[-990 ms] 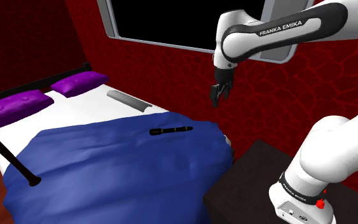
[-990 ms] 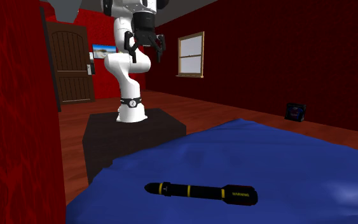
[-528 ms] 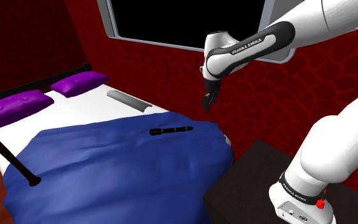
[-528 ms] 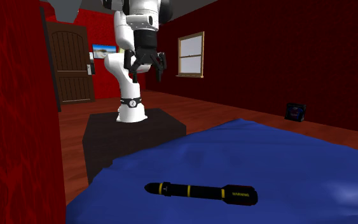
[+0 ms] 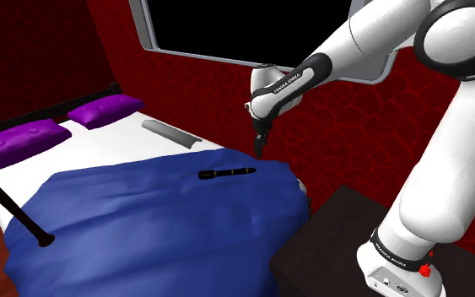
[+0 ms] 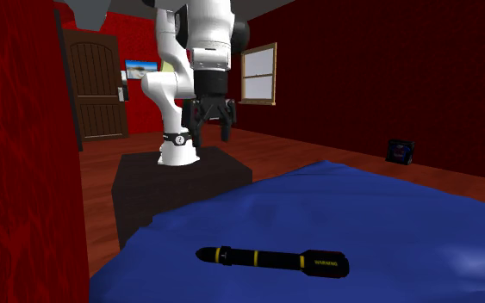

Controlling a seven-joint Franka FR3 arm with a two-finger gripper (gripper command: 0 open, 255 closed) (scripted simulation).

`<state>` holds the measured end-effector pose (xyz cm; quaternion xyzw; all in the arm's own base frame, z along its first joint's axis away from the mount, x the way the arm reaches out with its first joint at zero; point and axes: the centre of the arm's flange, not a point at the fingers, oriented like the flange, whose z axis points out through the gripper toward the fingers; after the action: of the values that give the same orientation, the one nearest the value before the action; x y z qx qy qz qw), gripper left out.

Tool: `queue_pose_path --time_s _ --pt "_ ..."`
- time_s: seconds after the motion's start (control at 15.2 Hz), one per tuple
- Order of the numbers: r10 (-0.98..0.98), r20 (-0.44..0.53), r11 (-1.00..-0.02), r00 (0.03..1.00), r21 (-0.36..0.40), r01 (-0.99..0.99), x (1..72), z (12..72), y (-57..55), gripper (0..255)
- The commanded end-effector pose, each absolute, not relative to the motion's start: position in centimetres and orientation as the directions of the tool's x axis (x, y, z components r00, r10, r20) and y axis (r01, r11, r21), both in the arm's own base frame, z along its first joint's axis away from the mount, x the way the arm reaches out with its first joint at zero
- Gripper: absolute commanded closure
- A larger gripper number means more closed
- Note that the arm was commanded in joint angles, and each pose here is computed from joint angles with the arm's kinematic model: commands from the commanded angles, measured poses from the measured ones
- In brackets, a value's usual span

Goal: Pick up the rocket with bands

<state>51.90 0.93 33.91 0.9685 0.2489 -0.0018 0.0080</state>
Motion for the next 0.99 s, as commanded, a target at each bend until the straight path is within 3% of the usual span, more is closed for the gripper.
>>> queue_pose_path --time_s 0.0,0.92 --pt "0.528 -0.006 -0.849 0.849 0.021 0.528 53.7 32.0 0.9 0" --pt "0.793 -0.007 -0.607 0.609 0.064 0.792 66.1 19.7 5.5 0"
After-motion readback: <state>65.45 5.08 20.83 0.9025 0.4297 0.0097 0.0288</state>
